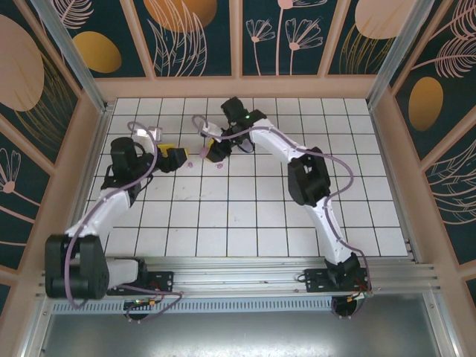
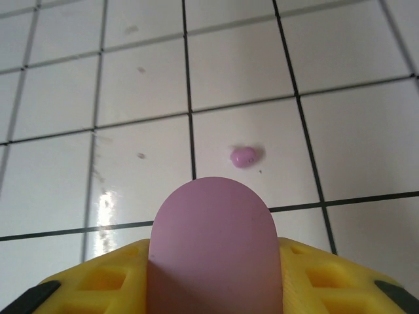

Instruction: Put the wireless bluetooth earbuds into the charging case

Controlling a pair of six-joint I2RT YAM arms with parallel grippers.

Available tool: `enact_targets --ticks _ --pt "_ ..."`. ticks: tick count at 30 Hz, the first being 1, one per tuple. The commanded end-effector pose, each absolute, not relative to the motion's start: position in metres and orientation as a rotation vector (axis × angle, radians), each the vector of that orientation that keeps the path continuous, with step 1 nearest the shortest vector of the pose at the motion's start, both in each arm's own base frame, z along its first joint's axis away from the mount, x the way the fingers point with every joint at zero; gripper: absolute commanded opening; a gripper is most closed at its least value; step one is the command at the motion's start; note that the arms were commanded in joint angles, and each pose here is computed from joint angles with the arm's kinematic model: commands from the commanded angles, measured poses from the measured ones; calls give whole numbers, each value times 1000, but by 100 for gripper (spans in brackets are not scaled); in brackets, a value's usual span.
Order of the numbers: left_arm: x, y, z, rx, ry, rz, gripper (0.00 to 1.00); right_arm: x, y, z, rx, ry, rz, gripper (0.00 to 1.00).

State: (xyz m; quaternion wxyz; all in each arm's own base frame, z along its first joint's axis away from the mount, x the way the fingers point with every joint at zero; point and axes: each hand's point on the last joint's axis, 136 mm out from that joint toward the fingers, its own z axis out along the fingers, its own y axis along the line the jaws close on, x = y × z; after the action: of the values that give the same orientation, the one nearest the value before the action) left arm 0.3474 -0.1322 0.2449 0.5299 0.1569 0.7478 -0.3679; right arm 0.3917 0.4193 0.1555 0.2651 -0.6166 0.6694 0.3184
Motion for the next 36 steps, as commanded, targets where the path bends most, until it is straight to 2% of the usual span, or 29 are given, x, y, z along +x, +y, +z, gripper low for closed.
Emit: enact_targets --ticks 1,12,20,27,36 --pt "322 -145 292 635 1520 -824 76 358 404 213 -1702 1745 914 24" --pt "273 -192 319 936 1340 -890 75 274 368 298 -1733 1635 958 24" --pt "259 -224 327 1006 1298 -995 65 235 353 309 -1746 1567 912 24" --pt "258 -237 318 1006 1342 -1050 59 226 347 313 -1718 1532 868 24" --pt "268 -237 333 796 1442 -1231 59 248 347 288 -1664 1551 641 24"
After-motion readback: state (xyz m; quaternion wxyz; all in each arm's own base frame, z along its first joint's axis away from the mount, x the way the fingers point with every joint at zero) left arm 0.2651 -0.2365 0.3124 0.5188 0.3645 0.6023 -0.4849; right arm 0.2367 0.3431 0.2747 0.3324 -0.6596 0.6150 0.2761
